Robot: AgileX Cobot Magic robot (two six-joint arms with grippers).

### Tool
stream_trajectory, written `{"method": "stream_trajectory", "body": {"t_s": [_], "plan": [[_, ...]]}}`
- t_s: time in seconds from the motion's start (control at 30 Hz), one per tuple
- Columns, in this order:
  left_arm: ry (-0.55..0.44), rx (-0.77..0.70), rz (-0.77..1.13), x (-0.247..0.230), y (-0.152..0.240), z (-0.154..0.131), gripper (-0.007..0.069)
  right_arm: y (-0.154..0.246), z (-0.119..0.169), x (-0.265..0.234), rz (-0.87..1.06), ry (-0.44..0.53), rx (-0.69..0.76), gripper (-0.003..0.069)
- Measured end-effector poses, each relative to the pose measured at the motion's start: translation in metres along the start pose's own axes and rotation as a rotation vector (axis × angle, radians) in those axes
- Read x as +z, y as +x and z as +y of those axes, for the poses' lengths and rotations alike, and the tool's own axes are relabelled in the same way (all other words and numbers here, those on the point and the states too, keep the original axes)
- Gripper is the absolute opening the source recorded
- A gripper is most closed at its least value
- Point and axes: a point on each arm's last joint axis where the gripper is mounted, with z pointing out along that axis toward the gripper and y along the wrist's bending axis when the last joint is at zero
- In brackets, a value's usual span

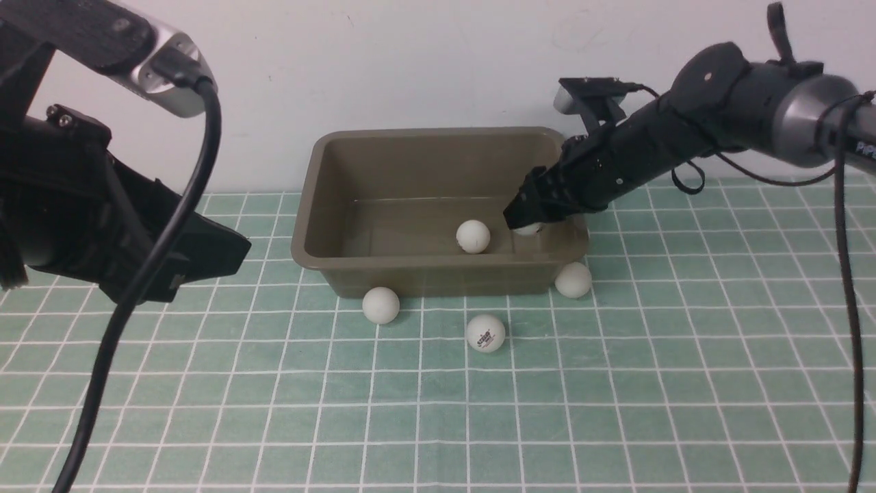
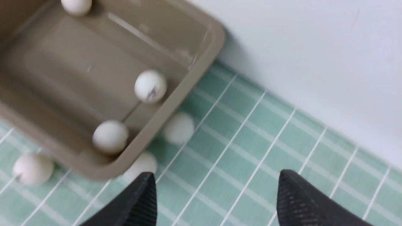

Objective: Put the table tennis balls in the box on the green coffee tablecloth.
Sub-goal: 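Release the ping pong ball into the bin and lift the gripper away, then reach for and grasp a ping pong ball on the table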

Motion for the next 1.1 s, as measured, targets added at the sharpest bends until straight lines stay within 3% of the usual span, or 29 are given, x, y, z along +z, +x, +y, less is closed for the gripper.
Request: {"method": "stream_trajectory", "body": {"t_s": [0.1,0.3,0.4,0.5,0.77,1.1], "plan": [[-0.009,0.0,-0.016,0.0,-0.001,0.001,0.0405,0.004,0.004,-0.001,0.035,-0.048,0.013,0.0461],[-0.009,0.0,-0.016,0.0,-0.001,0.001,0.0405,-0.004,0.028,-0.004,-0.02,-0.288,0.098,0.046],[-0.01,0.0,-0.017,0.0,-0.002,0.001,0.0405,-0.013,0.048,-0.001,-0.038,-0.346,0.075,0.045],[-0.016,0.0,-0.027,0.0,-0.002,0.001,0.0405,-0.023,0.085,0.004,-0.017,-0.392,0.0,0.0443],[-0.016,0.0,-0.028,0.0,-0.003,0.002,0.0405,-0.019,0.131,0.031,0.143,-0.374,-0.048,0.0442],[-0.021,0.011,-0.026,0.0,-0.002,0.002,0.0405,0.039,0.143,0.064,0.343,-0.387,0.027,0.044]]}}
